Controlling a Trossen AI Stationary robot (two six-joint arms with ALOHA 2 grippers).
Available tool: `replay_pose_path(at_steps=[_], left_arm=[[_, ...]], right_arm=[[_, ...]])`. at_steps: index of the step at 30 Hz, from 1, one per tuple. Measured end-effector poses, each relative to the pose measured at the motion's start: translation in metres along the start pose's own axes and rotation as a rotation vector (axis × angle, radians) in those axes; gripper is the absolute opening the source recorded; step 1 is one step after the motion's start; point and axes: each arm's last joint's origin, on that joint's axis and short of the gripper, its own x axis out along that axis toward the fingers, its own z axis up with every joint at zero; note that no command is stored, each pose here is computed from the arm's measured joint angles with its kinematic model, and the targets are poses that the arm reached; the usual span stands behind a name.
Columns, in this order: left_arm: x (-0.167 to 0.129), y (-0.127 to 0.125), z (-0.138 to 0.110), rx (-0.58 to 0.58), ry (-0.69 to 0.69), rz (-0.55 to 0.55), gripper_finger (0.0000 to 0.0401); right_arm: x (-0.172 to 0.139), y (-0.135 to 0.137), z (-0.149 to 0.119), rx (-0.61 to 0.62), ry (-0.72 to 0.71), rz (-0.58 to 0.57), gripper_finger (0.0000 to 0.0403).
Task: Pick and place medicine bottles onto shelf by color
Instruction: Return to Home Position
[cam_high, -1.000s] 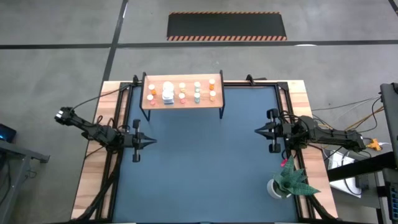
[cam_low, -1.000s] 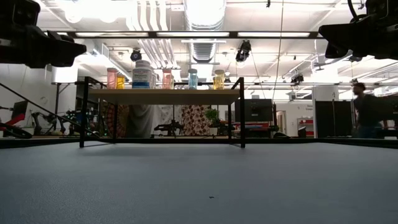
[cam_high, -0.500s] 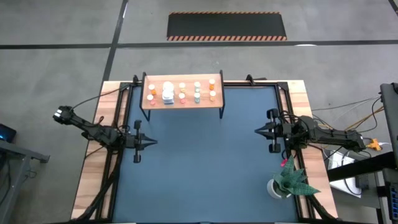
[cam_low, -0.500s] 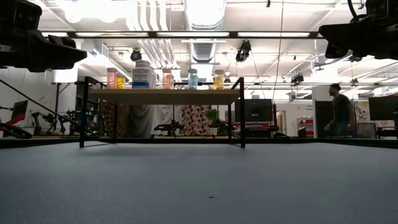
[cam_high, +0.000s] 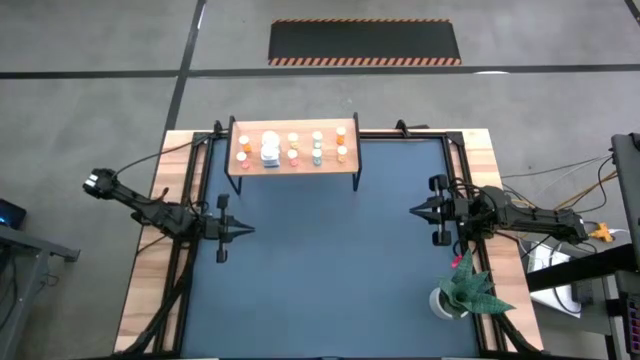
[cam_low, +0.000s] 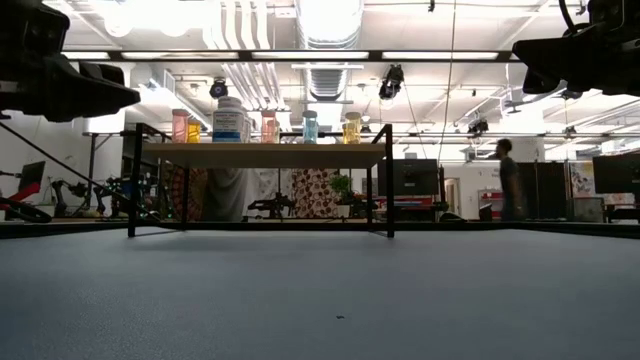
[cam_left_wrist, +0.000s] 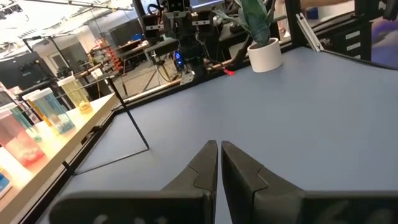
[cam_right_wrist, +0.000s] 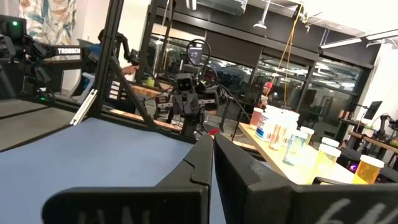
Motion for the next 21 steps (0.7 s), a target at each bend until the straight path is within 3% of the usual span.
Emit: replay_pose_path(at_steps=[21], left_arm=[[0.0017, -0.0015, -0.0020, 0.013, 0.025, -0.008, 0.0003]], right_arm=[[0.0000, 0.0000, 0.0000, 0.000, 0.000, 0.000, 0.0009]])
